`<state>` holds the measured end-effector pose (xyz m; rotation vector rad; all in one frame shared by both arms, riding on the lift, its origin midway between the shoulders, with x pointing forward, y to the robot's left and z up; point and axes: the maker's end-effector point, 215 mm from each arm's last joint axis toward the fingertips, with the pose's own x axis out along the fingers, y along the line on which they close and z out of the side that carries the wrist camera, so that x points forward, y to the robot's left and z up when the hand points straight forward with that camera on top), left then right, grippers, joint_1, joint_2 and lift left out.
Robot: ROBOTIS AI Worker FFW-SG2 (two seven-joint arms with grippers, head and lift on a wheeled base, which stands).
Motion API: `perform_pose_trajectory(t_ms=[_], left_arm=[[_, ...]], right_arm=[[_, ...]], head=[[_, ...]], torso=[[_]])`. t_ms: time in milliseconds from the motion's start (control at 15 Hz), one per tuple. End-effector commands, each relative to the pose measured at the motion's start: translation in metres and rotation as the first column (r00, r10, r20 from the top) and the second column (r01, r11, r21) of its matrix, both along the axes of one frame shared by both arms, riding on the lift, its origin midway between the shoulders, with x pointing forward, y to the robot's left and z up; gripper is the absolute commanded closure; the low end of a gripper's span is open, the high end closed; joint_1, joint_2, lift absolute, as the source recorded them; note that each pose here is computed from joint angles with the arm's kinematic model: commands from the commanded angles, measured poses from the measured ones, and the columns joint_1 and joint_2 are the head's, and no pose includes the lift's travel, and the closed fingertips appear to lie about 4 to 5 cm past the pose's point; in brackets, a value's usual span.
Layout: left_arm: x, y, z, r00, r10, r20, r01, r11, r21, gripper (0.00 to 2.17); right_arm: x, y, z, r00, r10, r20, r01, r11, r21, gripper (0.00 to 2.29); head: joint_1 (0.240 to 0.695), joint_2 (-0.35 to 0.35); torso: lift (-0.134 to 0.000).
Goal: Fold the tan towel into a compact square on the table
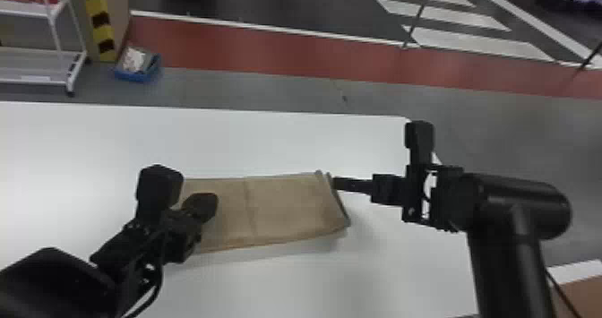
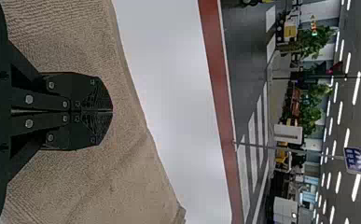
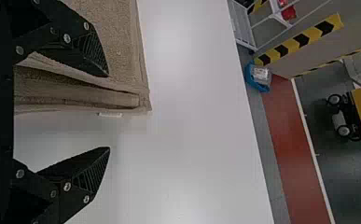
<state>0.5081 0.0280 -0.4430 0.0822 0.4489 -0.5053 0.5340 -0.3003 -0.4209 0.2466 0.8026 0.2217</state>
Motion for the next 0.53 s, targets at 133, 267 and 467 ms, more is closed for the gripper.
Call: perform_pose_trajectory(t_ms=[133,267,467], left_arm=[[0.002,0.0,0.002,1.0,-0.002,0.004,0.002,1.0,0.007,1.95],[0.005,-0.001,0.003,1.0,-0.006,0.004,0.005,1.0,0.009,1.95],[0.006,-0.003,0.0,1.0,-0.009,0.0,0.009,1.0,0.011,1.95]], right_arm=[[-0.003,0.004,-0.014,0.997,0.014,-0.078,-0.013,1.0,0.012,0.41],[-0.002,0.009,-0.018,0.995,0.032,-0.089,-0.03,0.999,0.029,0.42],[0.001,0.019,-0.022,0.993,0.055,-0.105,-0.049,0.997,0.054,0.47]], head=[[0.695,-0.279],[0.695,-0.278],[0.695,-0.27]], torso=[[-0.123],[-0.123],[-0.123]])
